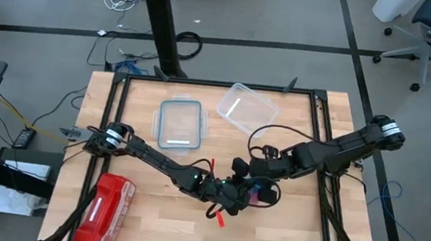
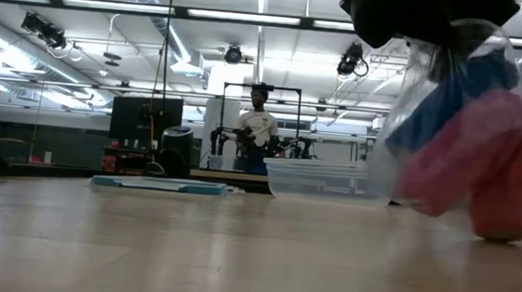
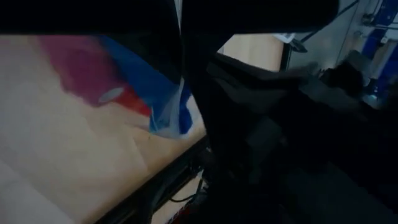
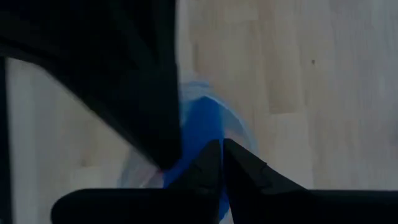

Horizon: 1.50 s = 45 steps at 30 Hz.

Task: Roll bandage
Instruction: Put the blue bandage into the transparent zip bag

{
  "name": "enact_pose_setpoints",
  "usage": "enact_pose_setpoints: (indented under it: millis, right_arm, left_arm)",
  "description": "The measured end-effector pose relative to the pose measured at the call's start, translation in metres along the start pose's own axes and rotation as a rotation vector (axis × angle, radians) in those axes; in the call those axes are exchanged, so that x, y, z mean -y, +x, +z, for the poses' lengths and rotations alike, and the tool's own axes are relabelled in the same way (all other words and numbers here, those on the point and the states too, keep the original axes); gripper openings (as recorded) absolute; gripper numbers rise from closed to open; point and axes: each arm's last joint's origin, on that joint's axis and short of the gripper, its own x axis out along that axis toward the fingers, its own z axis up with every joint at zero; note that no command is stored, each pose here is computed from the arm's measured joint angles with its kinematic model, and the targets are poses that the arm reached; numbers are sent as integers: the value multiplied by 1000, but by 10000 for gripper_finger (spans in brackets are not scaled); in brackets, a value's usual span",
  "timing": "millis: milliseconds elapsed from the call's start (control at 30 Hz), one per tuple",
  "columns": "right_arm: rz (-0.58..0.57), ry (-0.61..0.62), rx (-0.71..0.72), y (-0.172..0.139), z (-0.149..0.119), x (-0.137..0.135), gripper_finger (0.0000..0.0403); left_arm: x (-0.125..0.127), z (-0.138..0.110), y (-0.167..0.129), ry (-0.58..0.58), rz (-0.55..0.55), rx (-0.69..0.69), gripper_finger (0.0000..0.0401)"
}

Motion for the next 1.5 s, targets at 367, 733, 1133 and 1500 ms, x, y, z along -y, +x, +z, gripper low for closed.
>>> enact_pose_setpoints:
  millis: [367,733,1133,1500]
  right_arm:
    - [44,21,5,-8,-11,5,10]
    - [105,64,-107,-18,-25,4,5]
    - [135,91,-101,-37,-35,4,2]
    - [163,40,45,-22,-26,-2,2]
  left_arm:
    - [0,-1,0,5,16,-17,0]
    - [1,-2,0,16,3,-26,0]
    - [3,-6,0,39,-7,-55,0]
    - [2,-5,0,33,0,-51,0]
